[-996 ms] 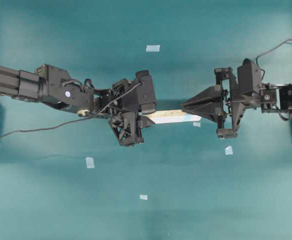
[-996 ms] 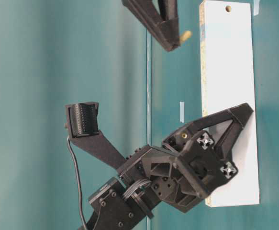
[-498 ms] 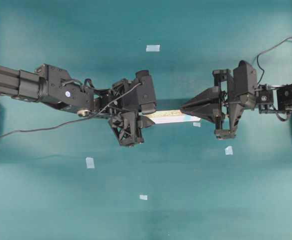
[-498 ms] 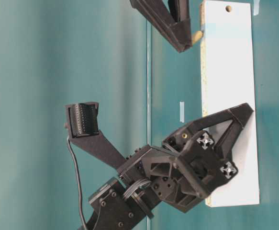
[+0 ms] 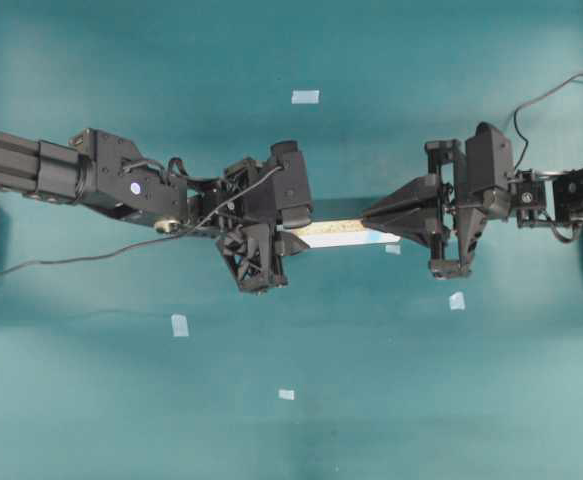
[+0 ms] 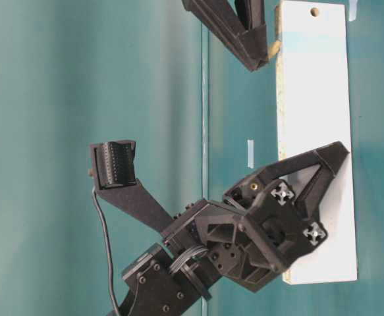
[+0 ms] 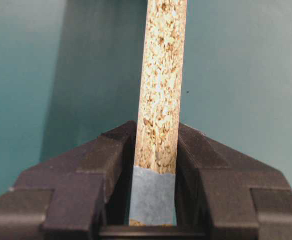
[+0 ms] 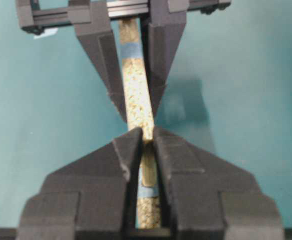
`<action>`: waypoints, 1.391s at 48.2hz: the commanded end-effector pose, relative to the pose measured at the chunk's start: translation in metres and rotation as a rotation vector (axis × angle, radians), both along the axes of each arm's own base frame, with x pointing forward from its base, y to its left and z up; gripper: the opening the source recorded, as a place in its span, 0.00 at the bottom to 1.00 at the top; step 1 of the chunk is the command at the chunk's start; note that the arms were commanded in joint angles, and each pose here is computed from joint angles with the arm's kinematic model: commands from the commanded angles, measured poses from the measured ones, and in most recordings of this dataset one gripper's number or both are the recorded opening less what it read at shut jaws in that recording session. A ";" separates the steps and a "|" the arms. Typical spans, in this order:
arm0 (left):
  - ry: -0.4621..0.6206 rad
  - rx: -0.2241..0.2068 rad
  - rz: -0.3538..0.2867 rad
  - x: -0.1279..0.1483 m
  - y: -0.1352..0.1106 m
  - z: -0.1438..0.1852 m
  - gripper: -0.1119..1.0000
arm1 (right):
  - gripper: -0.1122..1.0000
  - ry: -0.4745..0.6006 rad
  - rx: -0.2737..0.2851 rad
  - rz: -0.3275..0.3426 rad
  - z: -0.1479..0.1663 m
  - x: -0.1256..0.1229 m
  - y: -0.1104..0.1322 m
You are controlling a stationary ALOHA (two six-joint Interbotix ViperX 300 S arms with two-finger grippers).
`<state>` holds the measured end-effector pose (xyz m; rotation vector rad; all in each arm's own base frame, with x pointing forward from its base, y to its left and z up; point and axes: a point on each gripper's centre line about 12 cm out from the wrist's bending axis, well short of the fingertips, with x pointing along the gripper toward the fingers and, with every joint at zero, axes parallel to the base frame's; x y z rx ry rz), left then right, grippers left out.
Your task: Move the wooden board into place and insert the rod into its hole.
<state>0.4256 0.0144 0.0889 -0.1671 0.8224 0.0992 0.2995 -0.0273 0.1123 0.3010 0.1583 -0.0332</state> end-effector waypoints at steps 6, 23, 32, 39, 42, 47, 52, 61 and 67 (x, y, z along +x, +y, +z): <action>-0.028 -0.006 0.008 0.004 0.000 0.009 0.32 | 0.18 -0.018 -0.002 -0.004 0.004 0.000 -0.001; -0.028 -0.006 0.008 0.004 0.000 0.009 0.32 | 0.18 0.008 0.007 -0.016 -0.002 -0.009 -0.001; -0.028 -0.007 0.009 0.004 0.000 0.009 0.32 | 0.18 0.021 0.010 -0.008 -0.004 -0.012 0.002; -0.029 -0.006 0.008 0.004 0.000 0.010 0.32 | 0.18 0.028 0.016 -0.009 -0.006 -0.014 0.003; -0.029 -0.006 0.008 0.004 0.000 0.010 0.32 | 0.18 0.031 0.018 -0.010 -0.006 -0.015 0.004; -0.031 -0.007 0.009 0.005 0.000 0.010 0.32 | 0.18 0.039 0.023 -0.014 -0.008 -0.018 0.006; -0.031 -0.007 0.009 0.005 0.000 0.010 0.32 | 0.18 0.039 0.028 -0.021 -0.008 -0.019 0.007; -0.031 -0.006 0.008 0.005 0.000 0.010 0.32 | 0.18 0.044 0.037 -0.037 -0.008 -0.024 0.009; -0.031 -0.007 0.009 0.005 0.000 0.010 0.32 | 0.18 0.051 0.043 -0.041 -0.009 -0.026 0.011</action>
